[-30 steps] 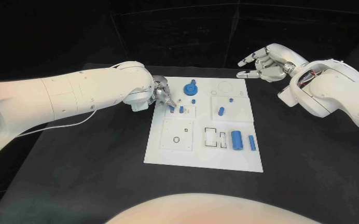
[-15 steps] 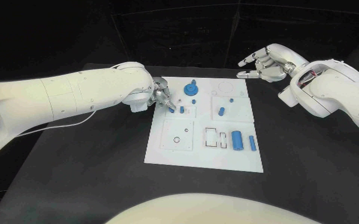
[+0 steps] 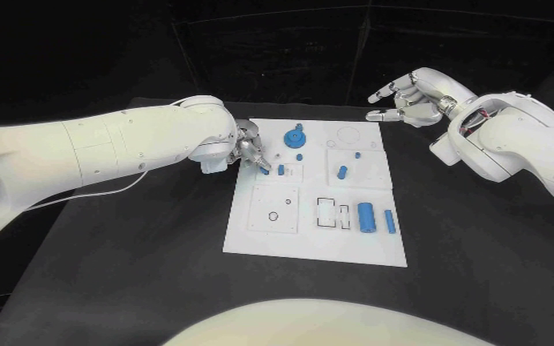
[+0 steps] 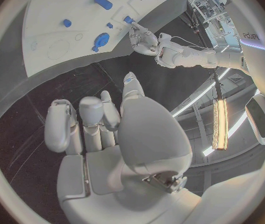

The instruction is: Assemble the parts on the task board

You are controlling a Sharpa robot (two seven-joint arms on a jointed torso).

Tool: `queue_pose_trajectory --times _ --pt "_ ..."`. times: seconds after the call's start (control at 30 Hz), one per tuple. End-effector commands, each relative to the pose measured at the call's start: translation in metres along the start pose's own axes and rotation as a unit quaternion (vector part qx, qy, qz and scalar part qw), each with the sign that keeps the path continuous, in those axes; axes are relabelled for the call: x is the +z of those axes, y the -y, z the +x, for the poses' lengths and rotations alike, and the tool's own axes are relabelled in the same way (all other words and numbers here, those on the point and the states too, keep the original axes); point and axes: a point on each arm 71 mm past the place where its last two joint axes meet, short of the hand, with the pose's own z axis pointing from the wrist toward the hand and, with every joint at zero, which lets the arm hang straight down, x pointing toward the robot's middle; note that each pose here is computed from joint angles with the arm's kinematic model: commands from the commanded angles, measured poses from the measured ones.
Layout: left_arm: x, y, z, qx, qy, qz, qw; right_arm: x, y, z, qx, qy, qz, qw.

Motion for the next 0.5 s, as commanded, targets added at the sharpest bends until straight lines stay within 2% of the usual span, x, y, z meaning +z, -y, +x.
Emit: queue_pose_trajectory --times 0.03,0.5 --pt "0.0007 0.0009 0.0037 0.010 -0.015 -0.003 1.000 0.0005 -0.0018 -0.0006 -0.001 -0.001 -0.005 1.000" --pt "0.0049 0.0042 0.0037 0.020 -0.030 -0.007 0.999 0.0004 -0.0019 -0.0006 -0.001 -0.001 -0.005 1.000"
